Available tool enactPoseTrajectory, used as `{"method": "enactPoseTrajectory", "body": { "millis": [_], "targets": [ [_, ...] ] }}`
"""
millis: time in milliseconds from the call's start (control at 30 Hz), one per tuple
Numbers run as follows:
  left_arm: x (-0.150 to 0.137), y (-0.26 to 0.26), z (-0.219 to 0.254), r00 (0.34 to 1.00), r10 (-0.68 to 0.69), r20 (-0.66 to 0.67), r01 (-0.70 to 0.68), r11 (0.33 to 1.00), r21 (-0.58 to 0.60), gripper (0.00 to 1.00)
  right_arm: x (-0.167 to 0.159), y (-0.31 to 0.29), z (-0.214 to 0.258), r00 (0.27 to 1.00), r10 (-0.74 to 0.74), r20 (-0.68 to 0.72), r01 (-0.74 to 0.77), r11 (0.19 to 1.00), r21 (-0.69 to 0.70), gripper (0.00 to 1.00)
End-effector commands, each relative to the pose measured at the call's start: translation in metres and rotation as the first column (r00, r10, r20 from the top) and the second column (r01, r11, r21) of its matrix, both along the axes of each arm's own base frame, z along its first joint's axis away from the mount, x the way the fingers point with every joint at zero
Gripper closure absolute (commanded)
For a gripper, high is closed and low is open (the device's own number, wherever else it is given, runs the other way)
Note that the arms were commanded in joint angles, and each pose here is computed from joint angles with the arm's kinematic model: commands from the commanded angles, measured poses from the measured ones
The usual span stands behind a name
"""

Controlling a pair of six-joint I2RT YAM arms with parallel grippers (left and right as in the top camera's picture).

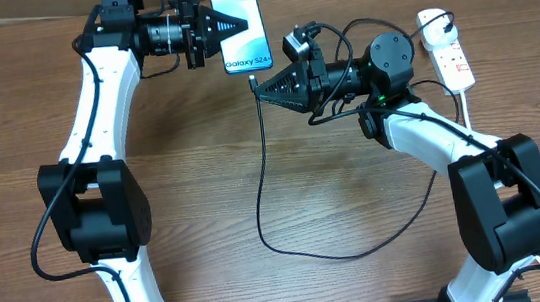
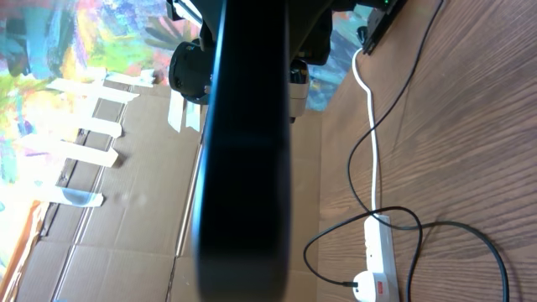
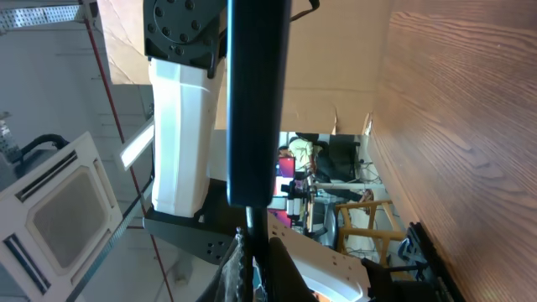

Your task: Plug charger to phone and switch on socket

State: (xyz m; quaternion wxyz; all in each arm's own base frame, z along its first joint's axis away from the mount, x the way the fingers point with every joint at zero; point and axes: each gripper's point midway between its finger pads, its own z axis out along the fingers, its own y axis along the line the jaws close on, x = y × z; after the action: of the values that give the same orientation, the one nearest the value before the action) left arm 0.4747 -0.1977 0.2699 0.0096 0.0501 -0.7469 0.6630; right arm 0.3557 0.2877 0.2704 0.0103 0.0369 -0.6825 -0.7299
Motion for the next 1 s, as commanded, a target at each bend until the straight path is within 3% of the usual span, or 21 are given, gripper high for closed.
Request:
{"method": "enactPoseTrajectory", "body": {
  "millis": [0,967],
  "targets": [
    [-0.0051,0.0008,0.008,0.999,-0.03,0.022,0.031,0.999,-0.032,0.96,0.0042,-0.0011,0.0071,1.0,-0.019,0.018,0.019,1.0,0.012,0.96],
    [-0.0087,0.0009,0.0082,0.998,-0.043,0.037,0.045,0.998,-0.041,0.96,0.0021,-0.0002,0.0044,1.0,-0.006,0.003,0.006,1.0,0.003,0.96]
  ]
}}
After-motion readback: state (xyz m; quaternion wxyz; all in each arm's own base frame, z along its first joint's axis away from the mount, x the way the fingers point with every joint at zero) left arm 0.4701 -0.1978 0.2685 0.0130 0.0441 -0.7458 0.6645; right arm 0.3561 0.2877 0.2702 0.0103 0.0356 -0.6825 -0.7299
